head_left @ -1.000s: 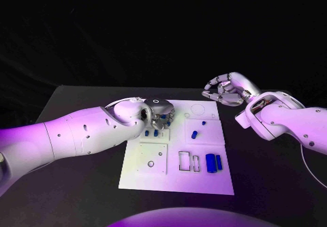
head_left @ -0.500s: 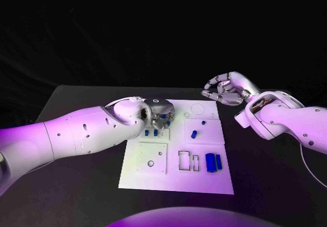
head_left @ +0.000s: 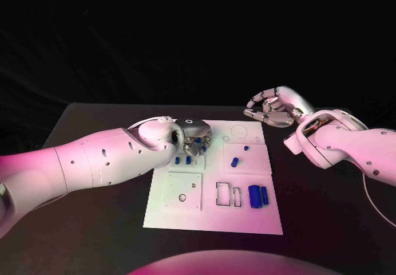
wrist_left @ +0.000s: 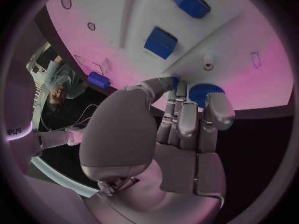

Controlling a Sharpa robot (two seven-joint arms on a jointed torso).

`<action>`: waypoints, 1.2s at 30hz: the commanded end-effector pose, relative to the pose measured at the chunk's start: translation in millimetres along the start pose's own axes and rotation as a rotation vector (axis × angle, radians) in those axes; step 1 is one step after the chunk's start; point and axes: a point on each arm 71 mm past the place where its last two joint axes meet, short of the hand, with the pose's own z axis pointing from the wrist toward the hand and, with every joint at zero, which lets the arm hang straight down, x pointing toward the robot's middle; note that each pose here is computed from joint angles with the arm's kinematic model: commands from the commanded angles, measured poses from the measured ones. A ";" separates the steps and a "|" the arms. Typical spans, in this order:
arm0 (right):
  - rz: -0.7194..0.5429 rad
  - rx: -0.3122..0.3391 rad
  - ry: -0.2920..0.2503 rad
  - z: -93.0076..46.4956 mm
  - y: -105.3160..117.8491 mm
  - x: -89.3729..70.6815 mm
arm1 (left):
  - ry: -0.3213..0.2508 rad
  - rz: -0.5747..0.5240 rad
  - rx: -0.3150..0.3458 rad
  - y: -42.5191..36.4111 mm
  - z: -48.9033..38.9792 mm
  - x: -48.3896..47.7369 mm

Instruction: Assemble the parts on the task board

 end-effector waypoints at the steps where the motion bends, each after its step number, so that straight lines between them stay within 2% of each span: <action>1: -0.005 -0.012 0.009 0.1 1.1 1.3 | 0.014 -0.008 0.009 -1.3 0.5 2.5; 7: -0.006 -0.012 0.009 0.2 1.2 1.3 | -0.011 -0.012 0.013 -0.3 -0.7 1.1; 11: -0.006 -0.013 0.008 0.4 1.0 1.3 | -0.034 -0.020 0.020 0.3 -5.1 -0.2; 15: -0.007 -0.011 0.006 0.4 0.2 0.6 | -0.059 -0.039 0.023 2.2 -12.3 -4.3; 23: -0.012 -0.005 0.002 0.1 -2.8 -1.2 | -0.127 -0.075 0.021 8.1 -31.4 -21.4; 26: -0.013 -0.002 0.001 0.1 -4.1 -1.5 | -0.138 -0.082 0.015 11.5 -38.9 -25.1; 30: -0.015 0.000 0.002 -0.1 -5.7 -0.9 | -0.127 -0.088 -0.006 20.2 -48.8 -25.6; 36: -0.018 0.001 0.006 0.1 -6.7 0.4 | -0.102 -0.097 -0.032 29.9 -55.1 -21.0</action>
